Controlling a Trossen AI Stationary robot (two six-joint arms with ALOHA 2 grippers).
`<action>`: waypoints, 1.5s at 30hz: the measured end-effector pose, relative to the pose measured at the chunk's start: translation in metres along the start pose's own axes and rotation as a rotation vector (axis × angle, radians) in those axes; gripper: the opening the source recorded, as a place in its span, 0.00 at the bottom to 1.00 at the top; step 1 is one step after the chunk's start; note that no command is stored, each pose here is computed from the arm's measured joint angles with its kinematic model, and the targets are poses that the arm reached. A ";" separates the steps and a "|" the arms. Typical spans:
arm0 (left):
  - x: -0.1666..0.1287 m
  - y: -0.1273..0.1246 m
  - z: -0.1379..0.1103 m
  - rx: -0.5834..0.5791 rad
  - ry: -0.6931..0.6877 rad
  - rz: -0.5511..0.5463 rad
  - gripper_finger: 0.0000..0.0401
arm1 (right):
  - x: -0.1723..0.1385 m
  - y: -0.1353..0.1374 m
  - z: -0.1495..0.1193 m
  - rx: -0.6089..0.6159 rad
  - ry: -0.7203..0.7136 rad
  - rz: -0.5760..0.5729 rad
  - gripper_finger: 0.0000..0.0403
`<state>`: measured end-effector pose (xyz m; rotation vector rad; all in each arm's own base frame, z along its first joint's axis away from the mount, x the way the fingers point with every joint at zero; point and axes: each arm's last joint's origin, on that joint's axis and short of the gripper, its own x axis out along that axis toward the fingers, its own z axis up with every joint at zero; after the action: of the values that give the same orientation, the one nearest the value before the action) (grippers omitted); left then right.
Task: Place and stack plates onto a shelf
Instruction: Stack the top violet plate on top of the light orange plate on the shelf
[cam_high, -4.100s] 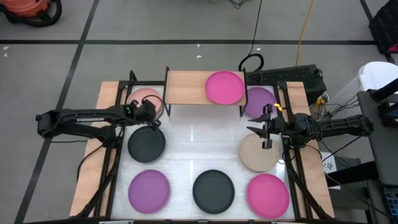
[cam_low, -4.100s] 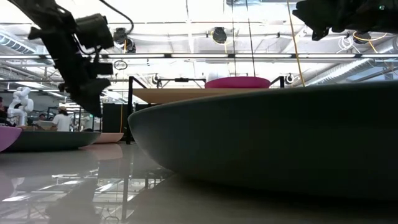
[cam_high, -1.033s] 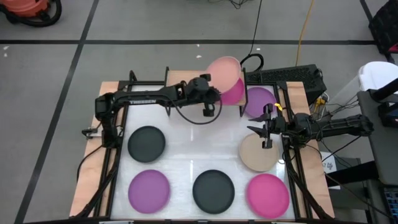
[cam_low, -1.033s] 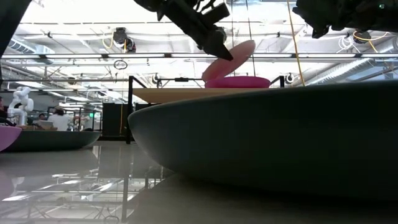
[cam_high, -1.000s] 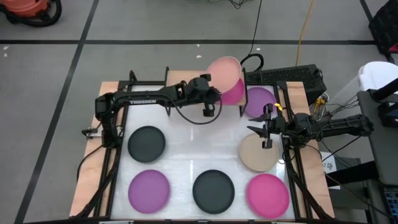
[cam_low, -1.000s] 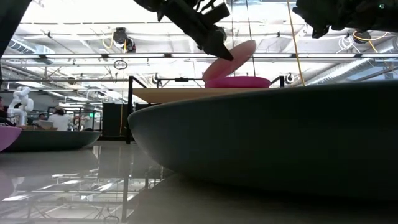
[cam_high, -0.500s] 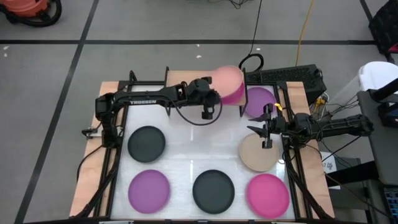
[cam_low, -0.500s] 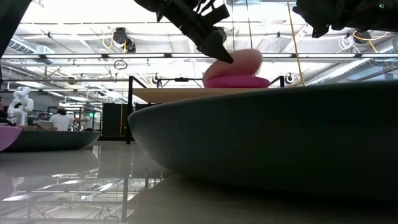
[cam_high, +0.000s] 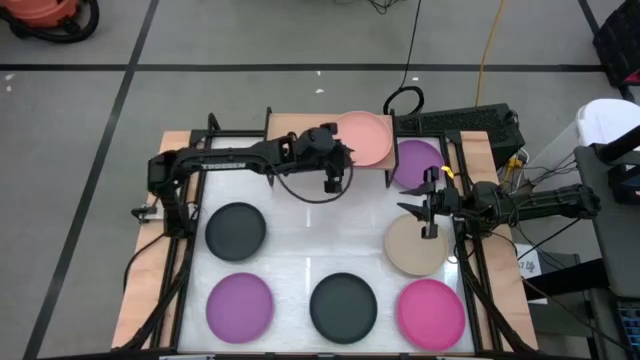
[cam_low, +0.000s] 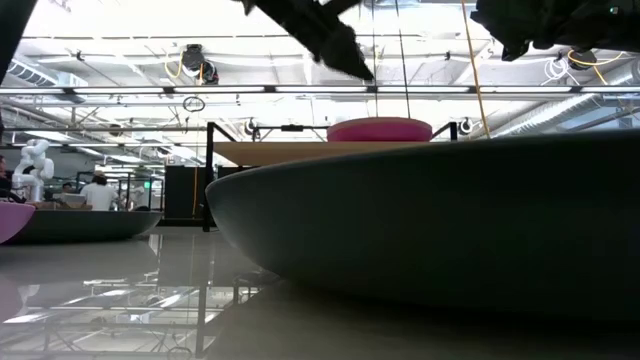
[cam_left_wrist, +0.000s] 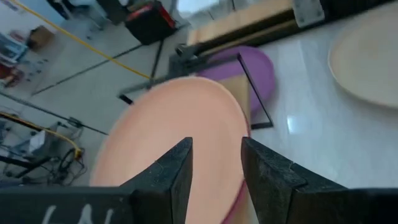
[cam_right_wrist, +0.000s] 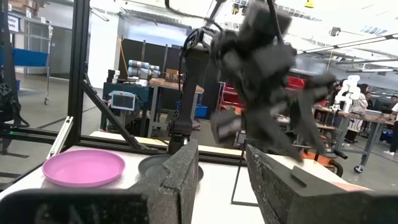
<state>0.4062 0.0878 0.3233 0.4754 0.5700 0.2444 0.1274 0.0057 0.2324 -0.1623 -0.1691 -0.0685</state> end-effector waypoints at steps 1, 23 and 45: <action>-0.008 0.001 0.004 -0.016 -0.014 0.009 0.36 | 0.000 0.000 0.000 0.000 0.001 0.000 0.29; -0.152 -0.062 -0.058 -0.388 -0.632 0.033 0.36 | -0.001 0.000 -0.004 0.003 0.040 0.004 0.29; -0.151 -0.081 -0.096 -0.432 -0.707 0.046 0.36 | 0.006 0.000 -0.008 0.022 0.127 -0.042 0.29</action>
<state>0.2356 0.0002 0.2819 0.1313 -0.1878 0.2180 0.1344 0.0044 0.2255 -0.1320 -0.0465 -0.1188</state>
